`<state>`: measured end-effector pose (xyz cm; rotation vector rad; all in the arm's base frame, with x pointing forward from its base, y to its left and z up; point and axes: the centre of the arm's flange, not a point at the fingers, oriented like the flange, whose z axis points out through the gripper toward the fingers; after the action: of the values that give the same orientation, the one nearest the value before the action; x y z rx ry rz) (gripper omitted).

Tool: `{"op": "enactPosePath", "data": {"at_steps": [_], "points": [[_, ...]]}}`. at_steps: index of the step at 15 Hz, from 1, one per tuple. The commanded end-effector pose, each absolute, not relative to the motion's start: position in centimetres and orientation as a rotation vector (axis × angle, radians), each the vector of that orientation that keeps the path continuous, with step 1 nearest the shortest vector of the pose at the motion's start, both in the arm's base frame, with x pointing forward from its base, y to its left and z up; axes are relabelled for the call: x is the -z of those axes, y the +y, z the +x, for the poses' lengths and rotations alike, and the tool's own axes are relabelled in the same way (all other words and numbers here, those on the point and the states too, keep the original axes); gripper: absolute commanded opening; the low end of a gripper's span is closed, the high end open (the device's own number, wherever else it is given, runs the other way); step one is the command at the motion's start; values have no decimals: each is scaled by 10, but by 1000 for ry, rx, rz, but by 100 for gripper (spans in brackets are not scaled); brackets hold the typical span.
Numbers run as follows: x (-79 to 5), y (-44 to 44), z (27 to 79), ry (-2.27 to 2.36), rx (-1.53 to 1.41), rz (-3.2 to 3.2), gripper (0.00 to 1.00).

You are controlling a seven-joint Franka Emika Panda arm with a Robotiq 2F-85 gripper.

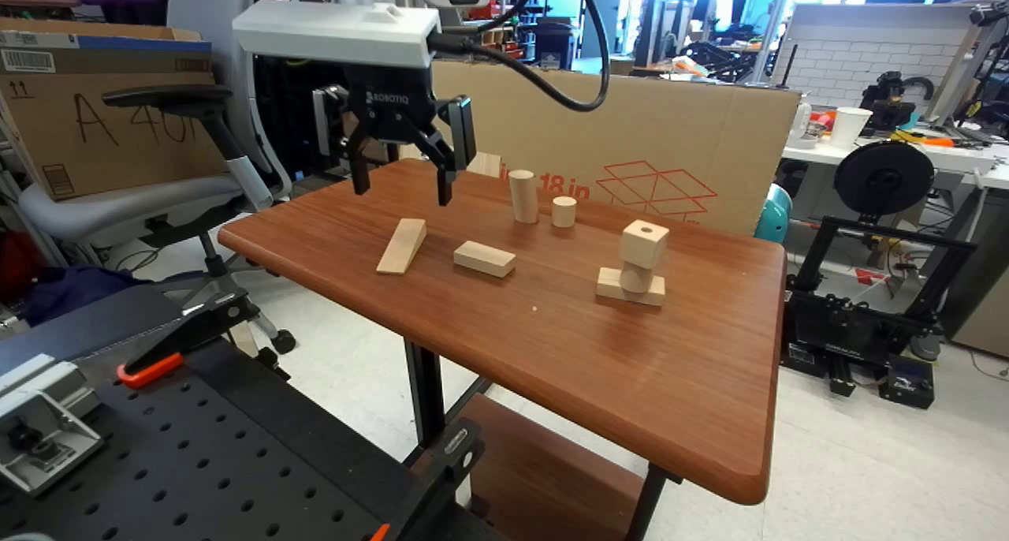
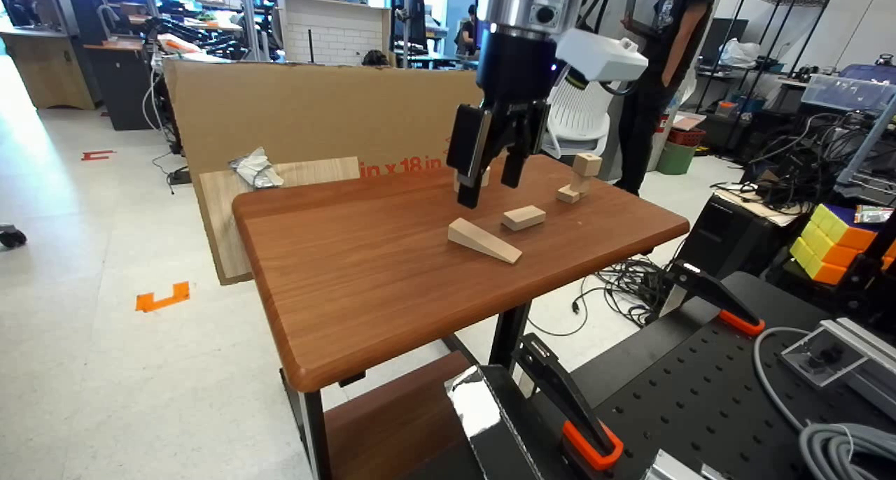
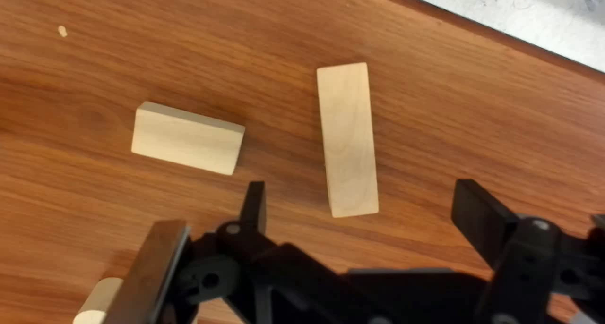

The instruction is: Pick up the block on the front left side of the table and place it on top of the rectangular block on the left

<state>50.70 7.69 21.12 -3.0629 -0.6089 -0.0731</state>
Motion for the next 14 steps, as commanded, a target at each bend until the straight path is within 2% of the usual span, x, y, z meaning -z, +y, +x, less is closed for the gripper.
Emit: {"op": "enactPosePath", "data": {"at_steps": [1,8,9,10,14], "points": [[-188,84,521,-644,64,-3076,100],[-160,96,523,-676,3,-3057,100],[-159,98,524,-676,1,-3051,76],[-158,99,524,-685,-2,-3051,74],[-162,100,524,-689,7,-3047,42]]}}
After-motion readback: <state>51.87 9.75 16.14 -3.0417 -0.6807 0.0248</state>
